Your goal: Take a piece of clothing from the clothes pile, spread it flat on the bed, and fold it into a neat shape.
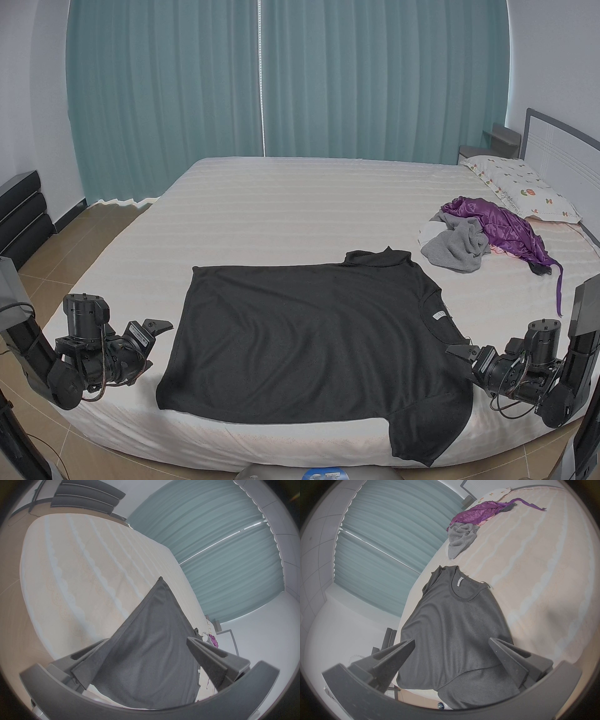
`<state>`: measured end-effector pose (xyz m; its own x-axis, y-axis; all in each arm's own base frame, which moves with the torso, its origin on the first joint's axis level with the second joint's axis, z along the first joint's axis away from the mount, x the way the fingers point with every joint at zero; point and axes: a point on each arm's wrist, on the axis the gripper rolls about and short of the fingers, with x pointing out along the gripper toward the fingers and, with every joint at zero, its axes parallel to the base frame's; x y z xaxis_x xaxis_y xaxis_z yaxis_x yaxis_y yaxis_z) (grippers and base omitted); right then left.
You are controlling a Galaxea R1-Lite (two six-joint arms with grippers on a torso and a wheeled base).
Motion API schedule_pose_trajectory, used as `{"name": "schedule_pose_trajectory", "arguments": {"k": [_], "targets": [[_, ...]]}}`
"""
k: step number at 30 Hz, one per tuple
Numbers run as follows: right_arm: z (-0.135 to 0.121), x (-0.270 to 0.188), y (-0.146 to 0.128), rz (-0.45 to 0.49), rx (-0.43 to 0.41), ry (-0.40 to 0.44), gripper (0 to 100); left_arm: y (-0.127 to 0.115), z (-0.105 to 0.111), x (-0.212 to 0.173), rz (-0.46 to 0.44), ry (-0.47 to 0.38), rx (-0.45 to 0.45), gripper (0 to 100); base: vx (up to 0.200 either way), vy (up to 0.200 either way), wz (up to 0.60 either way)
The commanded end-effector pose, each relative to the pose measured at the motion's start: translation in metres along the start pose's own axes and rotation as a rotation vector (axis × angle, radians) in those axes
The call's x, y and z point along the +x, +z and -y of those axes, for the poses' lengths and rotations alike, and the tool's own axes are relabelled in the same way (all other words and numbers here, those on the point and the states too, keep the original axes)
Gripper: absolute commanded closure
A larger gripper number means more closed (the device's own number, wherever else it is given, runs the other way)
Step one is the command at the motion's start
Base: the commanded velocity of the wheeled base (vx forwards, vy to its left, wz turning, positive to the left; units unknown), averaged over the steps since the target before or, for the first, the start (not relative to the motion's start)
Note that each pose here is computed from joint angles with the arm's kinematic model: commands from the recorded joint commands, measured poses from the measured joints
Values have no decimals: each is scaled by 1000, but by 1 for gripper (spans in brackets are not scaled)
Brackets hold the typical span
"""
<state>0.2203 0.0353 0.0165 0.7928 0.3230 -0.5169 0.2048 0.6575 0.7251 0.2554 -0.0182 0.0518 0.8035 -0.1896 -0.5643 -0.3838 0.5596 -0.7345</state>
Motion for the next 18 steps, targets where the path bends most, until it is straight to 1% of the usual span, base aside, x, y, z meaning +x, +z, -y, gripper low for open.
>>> {"name": "schedule_pose_trajectory", "arguments": {"k": [1, 3, 9, 18], "targets": [[1, 1, -1, -6, 1, -6, 0, 0, 0, 0, 1, -2, 0, 0, 0, -200, 0], [1, 1, -1, -6, 1, -6, 0, 0, 1, 0, 0, -2, 1, 0, 0, -200, 0], [2, 1, -1, -7, 1, -7, 0, 0, 1, -1, 4, -3, 2, 0, 0, 0, 0], [4, 3, -2, -16, 3, -18, 0, 0, -2, -6, 7, 5, 27, 0, 0, 0, 0]]}}
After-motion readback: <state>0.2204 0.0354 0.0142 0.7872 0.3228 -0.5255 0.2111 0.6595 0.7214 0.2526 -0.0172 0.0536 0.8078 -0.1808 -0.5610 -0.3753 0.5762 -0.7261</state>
